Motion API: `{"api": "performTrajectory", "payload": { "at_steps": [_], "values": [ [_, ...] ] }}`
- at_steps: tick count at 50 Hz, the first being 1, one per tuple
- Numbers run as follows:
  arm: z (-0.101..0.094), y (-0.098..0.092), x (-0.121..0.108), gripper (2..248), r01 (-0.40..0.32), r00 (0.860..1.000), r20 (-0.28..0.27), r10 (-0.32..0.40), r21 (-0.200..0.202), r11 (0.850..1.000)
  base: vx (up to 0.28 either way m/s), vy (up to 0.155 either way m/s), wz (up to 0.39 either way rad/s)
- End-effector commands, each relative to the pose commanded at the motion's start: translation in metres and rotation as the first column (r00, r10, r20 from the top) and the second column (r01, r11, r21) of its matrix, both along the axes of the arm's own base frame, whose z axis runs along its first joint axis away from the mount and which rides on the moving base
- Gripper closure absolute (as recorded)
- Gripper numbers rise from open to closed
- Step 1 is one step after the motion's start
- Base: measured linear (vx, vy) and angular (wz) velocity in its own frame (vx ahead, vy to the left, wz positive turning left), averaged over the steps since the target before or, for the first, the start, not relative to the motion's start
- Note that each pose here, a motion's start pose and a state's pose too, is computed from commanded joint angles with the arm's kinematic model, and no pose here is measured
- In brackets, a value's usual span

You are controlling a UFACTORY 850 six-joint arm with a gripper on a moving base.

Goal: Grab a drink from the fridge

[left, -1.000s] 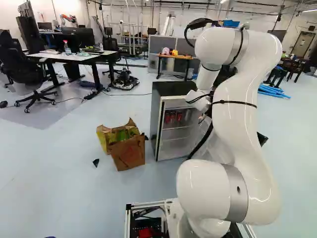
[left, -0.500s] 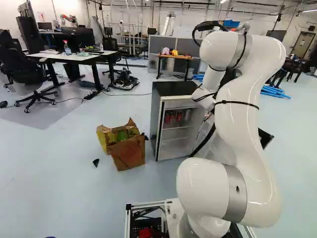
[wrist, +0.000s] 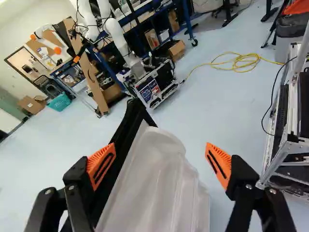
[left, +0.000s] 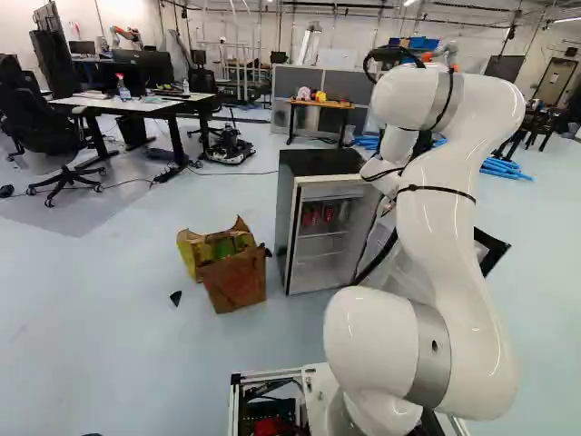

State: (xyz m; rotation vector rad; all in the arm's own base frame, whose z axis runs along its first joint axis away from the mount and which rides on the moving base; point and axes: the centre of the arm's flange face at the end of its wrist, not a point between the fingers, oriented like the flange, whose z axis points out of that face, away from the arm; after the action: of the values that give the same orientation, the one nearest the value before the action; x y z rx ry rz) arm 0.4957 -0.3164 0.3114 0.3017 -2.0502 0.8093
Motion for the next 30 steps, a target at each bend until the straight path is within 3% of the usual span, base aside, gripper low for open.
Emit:
{"api": "performTrajectory", "payload": {
  "at_steps": [14, 30],
  "values": [
    [0.003, -0.018, 0.011, 3, 0.02, 0.999, 0.032, -0.019, -0.015, 1.0, 0.0, 0.0, 0.0],
    [0.002, -0.013, 0.007, 3, 0.015, 1.0, 0.022, -0.014, -0.011, 1.0, 0.0, 0.0, 0.0]
  ]
}}
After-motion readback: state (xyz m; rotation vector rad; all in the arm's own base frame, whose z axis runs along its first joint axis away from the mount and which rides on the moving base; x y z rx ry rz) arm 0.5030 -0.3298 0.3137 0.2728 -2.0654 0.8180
